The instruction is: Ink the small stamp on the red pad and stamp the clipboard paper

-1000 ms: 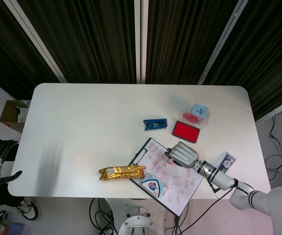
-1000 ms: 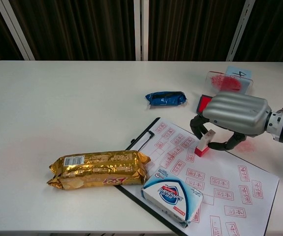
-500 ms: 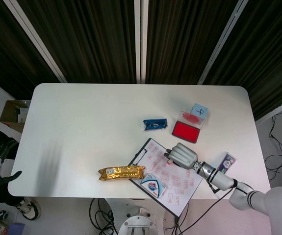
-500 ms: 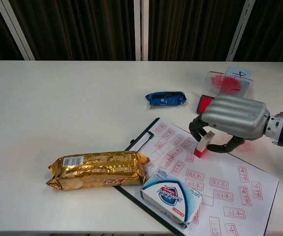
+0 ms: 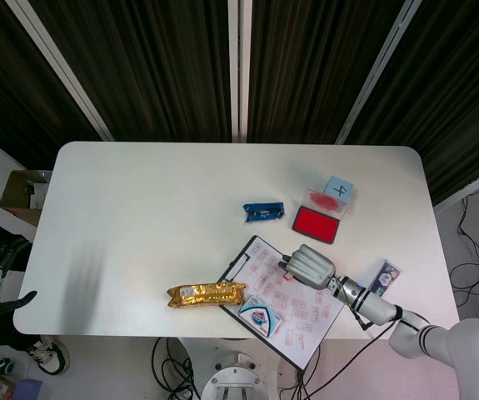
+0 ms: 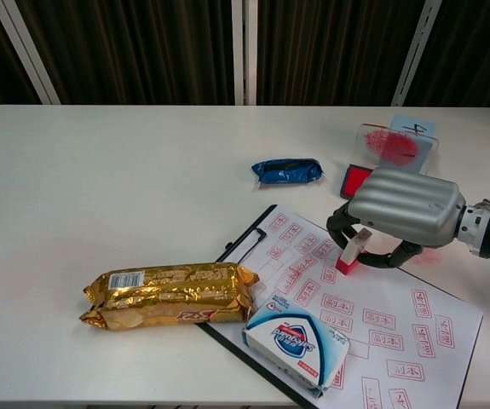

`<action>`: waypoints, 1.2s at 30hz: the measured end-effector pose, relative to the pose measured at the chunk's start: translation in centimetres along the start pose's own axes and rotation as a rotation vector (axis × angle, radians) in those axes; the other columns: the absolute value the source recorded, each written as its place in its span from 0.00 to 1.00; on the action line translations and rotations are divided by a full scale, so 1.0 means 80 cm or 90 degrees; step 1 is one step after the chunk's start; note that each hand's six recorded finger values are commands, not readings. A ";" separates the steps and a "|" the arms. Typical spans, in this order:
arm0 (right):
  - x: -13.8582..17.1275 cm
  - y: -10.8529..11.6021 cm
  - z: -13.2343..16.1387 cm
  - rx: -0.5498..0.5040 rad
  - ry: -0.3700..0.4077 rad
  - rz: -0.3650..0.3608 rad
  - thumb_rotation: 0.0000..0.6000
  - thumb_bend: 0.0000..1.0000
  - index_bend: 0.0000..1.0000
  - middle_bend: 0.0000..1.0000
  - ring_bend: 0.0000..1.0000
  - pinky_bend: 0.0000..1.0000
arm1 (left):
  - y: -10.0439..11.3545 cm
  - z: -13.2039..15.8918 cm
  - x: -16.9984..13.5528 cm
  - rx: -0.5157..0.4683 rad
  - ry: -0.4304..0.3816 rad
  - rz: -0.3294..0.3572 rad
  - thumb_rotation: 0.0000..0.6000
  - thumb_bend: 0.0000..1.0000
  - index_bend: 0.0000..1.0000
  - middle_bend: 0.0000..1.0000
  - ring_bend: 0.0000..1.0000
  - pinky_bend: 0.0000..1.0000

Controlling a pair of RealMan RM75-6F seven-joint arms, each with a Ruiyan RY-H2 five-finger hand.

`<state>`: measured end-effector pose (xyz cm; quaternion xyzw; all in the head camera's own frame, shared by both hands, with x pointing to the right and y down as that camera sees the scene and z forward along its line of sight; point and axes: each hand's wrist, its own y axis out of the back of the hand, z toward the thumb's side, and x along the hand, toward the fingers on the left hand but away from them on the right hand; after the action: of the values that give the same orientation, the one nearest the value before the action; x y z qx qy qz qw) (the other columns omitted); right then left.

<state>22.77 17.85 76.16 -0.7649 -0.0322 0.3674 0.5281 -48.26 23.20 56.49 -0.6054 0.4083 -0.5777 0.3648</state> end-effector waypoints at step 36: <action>0.081 0.042 -0.083 -0.065 -0.159 -0.029 1.00 0.37 1.00 0.82 0.74 0.91 | -0.003 0.008 0.001 -0.001 -0.010 -0.004 1.00 0.00 0.18 0.17 0.16 0.25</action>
<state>30.34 14.01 71.08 -0.7381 -0.1340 0.4458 0.4884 -47.61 23.19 56.72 -0.6115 0.4044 -0.5734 0.3658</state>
